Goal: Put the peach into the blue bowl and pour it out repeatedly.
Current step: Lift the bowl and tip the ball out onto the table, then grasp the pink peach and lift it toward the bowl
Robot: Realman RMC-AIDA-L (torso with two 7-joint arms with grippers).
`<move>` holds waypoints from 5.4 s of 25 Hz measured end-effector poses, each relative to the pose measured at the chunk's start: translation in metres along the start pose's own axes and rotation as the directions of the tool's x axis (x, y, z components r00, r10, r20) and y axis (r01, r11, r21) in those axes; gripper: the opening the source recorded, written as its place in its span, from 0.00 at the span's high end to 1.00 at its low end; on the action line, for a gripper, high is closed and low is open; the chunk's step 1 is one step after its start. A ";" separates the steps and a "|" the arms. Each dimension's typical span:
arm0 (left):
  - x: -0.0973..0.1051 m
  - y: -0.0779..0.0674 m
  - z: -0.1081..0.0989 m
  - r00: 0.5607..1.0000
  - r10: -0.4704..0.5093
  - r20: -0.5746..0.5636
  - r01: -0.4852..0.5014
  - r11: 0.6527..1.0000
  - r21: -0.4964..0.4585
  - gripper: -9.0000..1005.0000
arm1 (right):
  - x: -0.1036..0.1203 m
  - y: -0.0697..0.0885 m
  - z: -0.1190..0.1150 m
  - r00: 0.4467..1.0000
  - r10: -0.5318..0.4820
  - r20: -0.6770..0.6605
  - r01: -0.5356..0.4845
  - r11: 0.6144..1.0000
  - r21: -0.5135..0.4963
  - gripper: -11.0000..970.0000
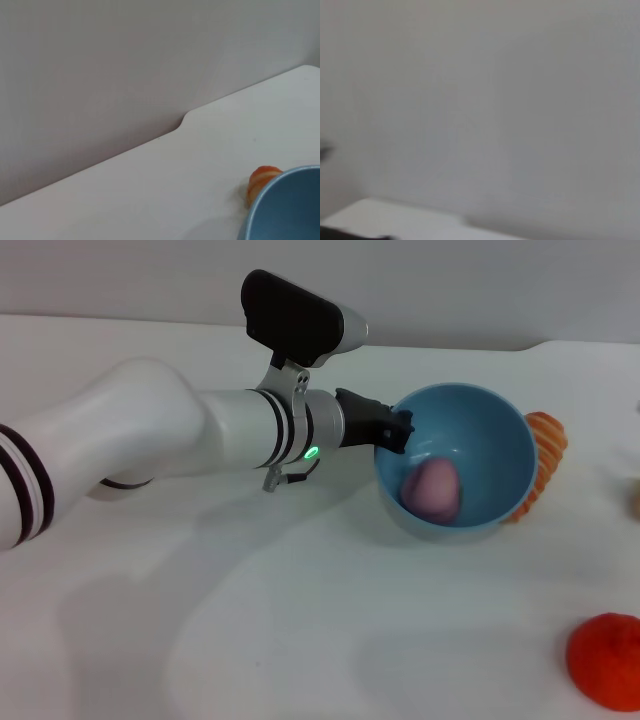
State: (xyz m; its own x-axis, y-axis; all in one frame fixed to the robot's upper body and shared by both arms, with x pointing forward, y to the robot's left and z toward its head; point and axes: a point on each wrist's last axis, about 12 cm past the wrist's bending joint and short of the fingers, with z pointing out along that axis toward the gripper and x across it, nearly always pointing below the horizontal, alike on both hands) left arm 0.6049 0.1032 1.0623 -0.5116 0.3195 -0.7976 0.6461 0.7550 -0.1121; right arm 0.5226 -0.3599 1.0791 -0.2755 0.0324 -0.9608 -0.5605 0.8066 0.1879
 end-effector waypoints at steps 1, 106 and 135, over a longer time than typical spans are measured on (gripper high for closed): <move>0.000 0.000 0.000 1.000 0.003 0.000 -0.003 1.000 0.000 0.99 | 0.010 -0.002 -0.007 1.000 0.000 0.023 -0.001 0.999 0.048 0.53; -0.017 0.010 -0.011 0.993 0.018 0.113 -0.014 0.999 -0.038 0.99 | 0.051 0.085 0.057 0.376 0.264 -0.888 -0.621 0.783 -0.031 0.29; -0.017 0.011 -0.011 0.993 0.015 0.121 -0.008 0.999 -0.053 0.99 | 0.056 0.081 0.053 0.354 0.257 -0.899 -0.593 0.805 -0.004 0.73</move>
State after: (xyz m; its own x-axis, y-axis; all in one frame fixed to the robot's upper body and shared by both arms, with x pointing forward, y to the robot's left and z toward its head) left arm 0.6151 0.1125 1.0814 -0.4298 0.2590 -0.8650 0.6192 0.7818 -0.0736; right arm 0.5025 -0.2615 1.0298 -0.9438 -0.3122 -0.1084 -0.2906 0.6277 0.7222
